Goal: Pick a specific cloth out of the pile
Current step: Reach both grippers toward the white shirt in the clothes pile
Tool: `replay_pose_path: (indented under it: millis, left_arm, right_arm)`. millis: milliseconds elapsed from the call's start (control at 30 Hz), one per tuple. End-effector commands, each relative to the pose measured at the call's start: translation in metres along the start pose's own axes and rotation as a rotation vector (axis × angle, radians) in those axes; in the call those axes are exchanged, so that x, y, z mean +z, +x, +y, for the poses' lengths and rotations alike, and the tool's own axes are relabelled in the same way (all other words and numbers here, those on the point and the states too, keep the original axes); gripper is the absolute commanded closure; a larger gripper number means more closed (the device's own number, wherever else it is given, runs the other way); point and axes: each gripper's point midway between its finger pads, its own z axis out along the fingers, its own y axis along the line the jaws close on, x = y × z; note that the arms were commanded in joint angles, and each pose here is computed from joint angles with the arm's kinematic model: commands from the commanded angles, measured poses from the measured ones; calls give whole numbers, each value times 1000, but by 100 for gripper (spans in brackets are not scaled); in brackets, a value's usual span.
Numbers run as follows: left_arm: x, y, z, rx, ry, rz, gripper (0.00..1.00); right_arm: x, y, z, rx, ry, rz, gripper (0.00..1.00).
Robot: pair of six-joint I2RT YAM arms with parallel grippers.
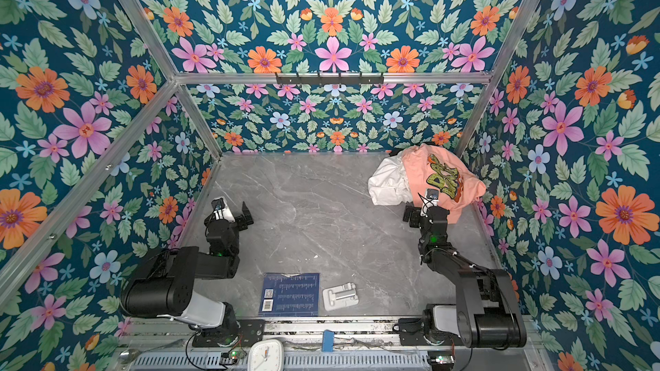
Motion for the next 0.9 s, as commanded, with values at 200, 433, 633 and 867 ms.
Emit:
replay_pose_path:
  millis: [200, 433, 633, 867]
  left_arm:
    - [15, -24, 19, -58, -181, 120, 0]
    - [29, -27, -9, -156, -104, 235, 0]
    - [35, -26, -52, -262, 50, 302, 0]
    - [30, -28, -122, -253, 219, 342, 0]
  right_arm:
    - [-13, -9, 17, 73, -31, 115, 1]
    - [-15, -11, 36, 69, -73, 189, 1]
    - [-15, -3, 41, 106, -85, 276, 1]
    - [-13, 6, 48, 135, -108, 356, 1]
